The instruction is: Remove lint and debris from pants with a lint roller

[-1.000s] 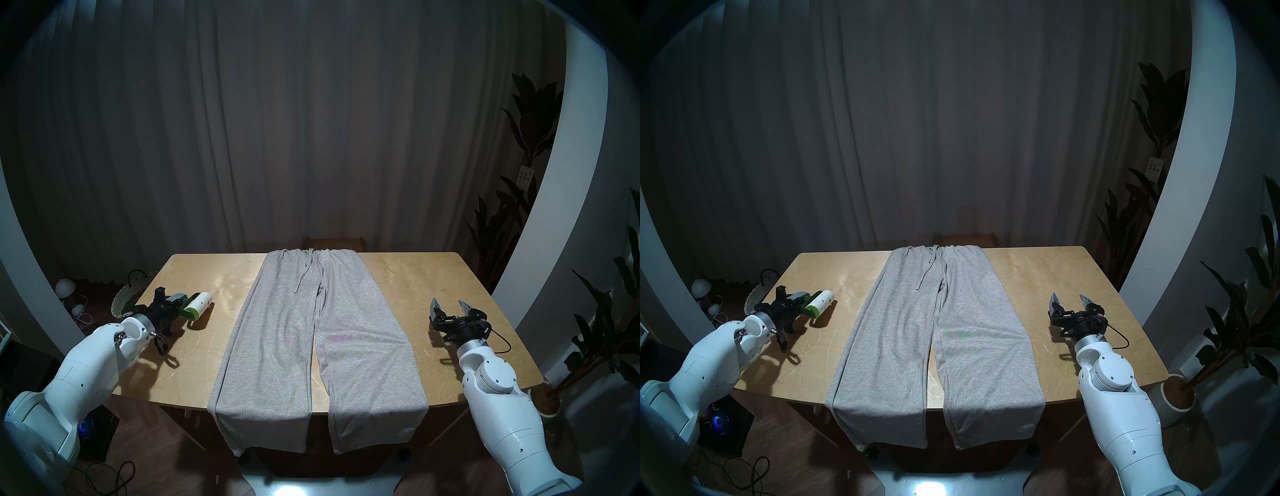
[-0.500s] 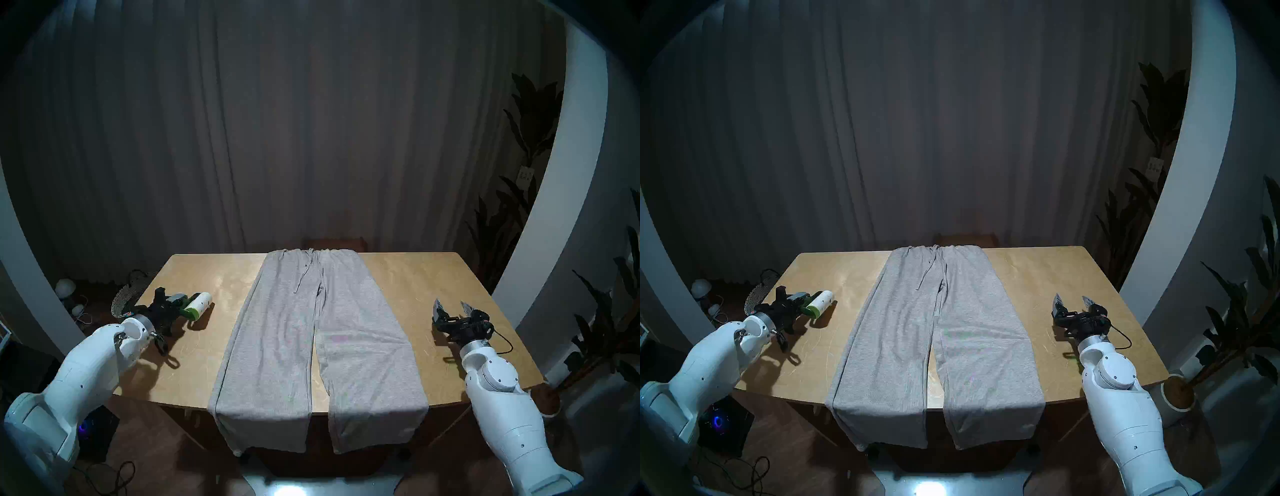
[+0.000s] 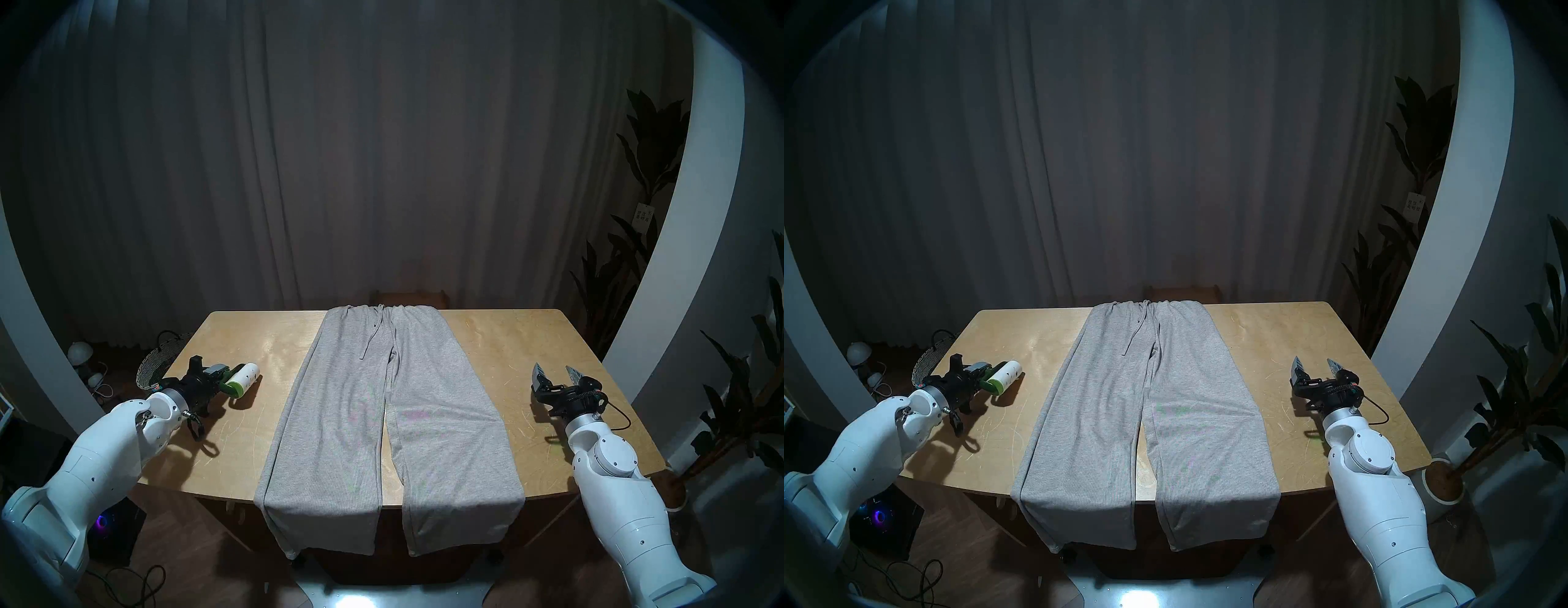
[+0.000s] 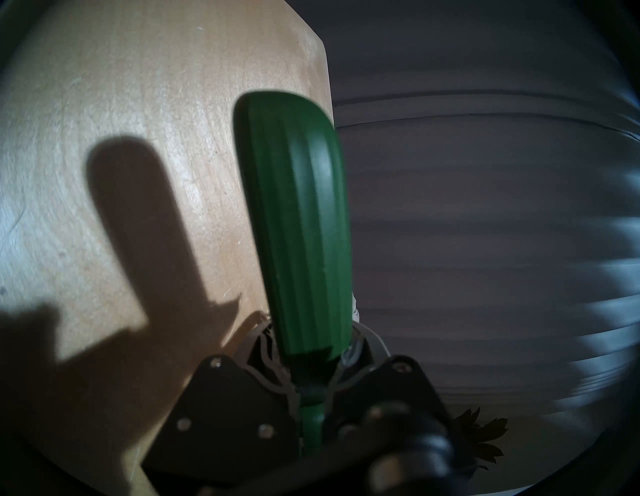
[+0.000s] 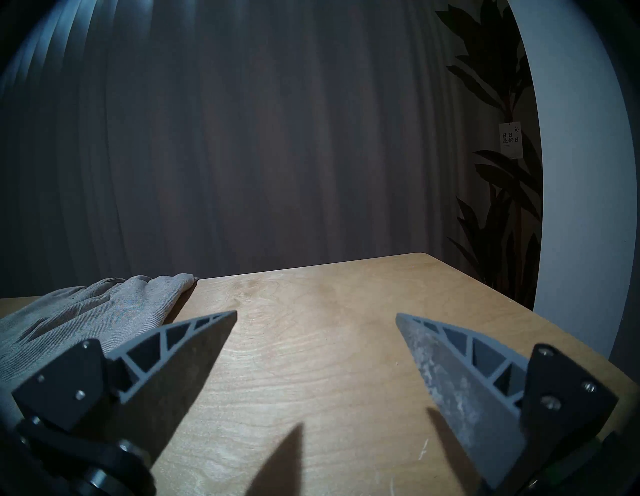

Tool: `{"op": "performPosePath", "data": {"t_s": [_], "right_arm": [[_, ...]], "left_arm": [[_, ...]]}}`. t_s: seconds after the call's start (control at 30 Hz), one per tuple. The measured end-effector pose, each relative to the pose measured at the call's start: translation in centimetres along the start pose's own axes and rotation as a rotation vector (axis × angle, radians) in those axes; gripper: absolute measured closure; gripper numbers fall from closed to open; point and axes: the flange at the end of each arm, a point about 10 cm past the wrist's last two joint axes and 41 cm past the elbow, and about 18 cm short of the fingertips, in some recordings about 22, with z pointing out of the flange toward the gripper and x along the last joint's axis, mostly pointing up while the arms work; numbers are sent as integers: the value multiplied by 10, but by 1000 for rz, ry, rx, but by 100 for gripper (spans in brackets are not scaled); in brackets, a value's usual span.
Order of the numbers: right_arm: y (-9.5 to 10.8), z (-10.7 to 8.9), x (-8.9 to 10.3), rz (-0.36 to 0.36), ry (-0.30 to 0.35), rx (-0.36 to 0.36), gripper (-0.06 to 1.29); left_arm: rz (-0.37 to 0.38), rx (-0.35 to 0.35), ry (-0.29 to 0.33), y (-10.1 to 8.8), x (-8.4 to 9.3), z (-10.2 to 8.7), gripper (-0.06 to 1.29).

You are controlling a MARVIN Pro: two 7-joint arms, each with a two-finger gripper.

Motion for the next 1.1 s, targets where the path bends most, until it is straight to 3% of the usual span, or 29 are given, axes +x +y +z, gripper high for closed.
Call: {"op": "performPosePath", "data": {"t_s": [0.27, 0.73, 1.1], "right_arm": [[2, -1, 1, 5, 6, 2, 2], [7, -2, -3, 17, 1, -8, 0], [11, -2, -7, 18, -4, -14, -2]], "left_arm": [[-11, 35, 2, 3, 5, 0, 119], [1, 88, -13, 27, 17, 5, 119], [-1, 110, -33, 26, 19, 4, 119]]}}
